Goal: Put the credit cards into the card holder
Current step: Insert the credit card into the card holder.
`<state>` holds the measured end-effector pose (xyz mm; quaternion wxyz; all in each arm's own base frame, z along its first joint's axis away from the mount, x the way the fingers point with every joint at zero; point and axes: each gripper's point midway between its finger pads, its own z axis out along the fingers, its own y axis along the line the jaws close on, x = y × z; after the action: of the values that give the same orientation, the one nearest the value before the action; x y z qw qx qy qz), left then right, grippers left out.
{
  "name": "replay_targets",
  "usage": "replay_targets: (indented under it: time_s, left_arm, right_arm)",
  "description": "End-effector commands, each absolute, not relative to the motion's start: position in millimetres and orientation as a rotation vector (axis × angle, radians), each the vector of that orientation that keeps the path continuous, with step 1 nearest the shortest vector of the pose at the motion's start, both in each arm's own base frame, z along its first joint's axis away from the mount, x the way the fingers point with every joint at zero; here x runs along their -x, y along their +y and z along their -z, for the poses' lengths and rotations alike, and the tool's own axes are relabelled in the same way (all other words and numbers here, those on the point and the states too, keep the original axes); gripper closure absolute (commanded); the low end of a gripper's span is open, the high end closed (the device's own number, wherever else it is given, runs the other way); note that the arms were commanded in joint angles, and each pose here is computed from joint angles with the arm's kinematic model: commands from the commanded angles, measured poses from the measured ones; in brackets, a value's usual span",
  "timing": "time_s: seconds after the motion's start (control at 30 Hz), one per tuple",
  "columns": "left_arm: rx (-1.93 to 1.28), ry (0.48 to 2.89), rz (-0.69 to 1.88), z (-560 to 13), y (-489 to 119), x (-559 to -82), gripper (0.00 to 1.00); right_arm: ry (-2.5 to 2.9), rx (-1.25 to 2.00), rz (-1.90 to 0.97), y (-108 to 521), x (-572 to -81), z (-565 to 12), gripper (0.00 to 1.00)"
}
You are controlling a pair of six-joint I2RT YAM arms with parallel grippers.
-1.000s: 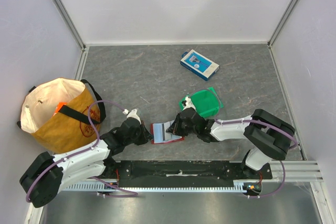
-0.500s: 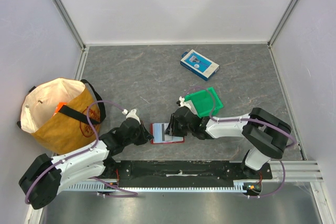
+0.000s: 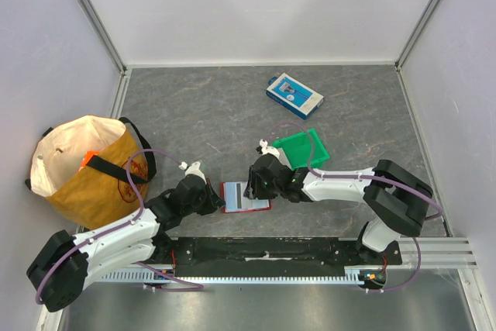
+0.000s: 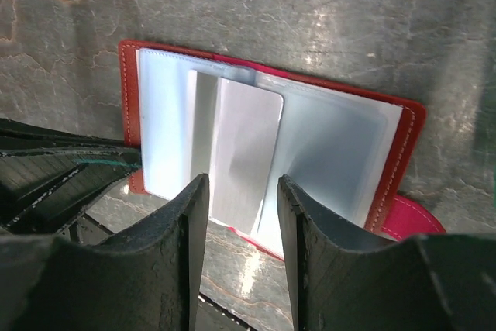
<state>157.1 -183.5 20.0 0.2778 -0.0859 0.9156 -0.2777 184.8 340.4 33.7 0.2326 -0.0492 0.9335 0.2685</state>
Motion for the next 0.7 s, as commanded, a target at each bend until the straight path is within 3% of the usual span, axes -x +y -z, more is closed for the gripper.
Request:
replay_targets:
  time_s: [0.0, 0.67]
  left_arm:
    - [0.212, 2.439, 0.738, -20, -183, -160, 0.98]
    - [0.199, 2.432, 0.749, -24, -185, -161, 0.98]
  right_arm:
    - [2.529, 0.183, -0.785, 359, -191, -45, 0.52]
    - [2.521, 0.185, -0.723, 357, -197, -41, 0.49]
